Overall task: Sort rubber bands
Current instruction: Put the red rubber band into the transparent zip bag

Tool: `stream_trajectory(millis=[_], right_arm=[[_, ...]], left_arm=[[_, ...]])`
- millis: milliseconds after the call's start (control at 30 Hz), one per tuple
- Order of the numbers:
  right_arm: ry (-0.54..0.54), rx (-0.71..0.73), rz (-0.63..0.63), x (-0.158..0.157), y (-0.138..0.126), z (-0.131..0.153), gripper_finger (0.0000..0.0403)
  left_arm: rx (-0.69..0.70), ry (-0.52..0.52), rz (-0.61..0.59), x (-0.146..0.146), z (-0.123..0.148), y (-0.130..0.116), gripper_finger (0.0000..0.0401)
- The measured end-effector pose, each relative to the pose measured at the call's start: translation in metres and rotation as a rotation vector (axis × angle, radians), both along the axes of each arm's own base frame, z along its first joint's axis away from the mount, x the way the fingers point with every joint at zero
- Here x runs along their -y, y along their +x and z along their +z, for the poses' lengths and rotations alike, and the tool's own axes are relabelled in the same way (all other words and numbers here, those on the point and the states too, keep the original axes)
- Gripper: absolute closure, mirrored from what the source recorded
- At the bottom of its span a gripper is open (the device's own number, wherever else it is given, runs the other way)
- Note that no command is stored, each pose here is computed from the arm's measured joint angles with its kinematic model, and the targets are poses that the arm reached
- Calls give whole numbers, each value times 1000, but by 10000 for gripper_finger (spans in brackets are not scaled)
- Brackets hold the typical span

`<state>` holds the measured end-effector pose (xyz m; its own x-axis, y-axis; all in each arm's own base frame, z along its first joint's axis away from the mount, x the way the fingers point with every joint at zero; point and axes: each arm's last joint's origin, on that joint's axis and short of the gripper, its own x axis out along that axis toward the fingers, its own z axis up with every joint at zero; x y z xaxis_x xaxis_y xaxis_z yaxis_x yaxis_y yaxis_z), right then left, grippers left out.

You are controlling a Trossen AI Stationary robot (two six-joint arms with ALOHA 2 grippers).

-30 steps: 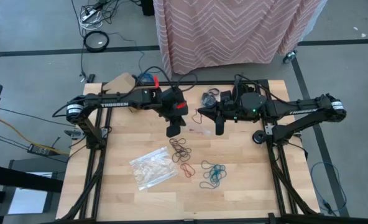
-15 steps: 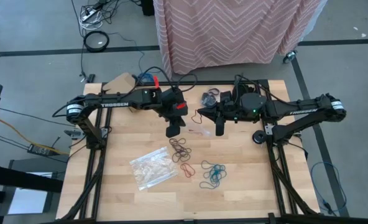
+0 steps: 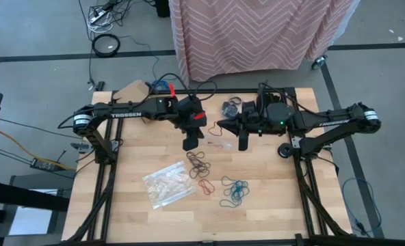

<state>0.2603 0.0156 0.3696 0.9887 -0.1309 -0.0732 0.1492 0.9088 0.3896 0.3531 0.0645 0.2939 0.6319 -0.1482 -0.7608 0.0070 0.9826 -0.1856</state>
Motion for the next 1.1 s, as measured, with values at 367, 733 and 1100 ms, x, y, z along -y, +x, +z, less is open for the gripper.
stream_trajectory(millis=[367, 733, 1100], right_arm=[[25, -104, 5, -2, -1, -10, 403], [42, -120, 38, -7, -2, -12, 403], [35, -237, 16, -4, 26, -42, 403]], left_arm=[[3, 0, 4, 0, 0, 0, 398], [21, 4, 3, 0, 6, 1, 398], [34, -31, -17, 2, 7, 3, 398]])
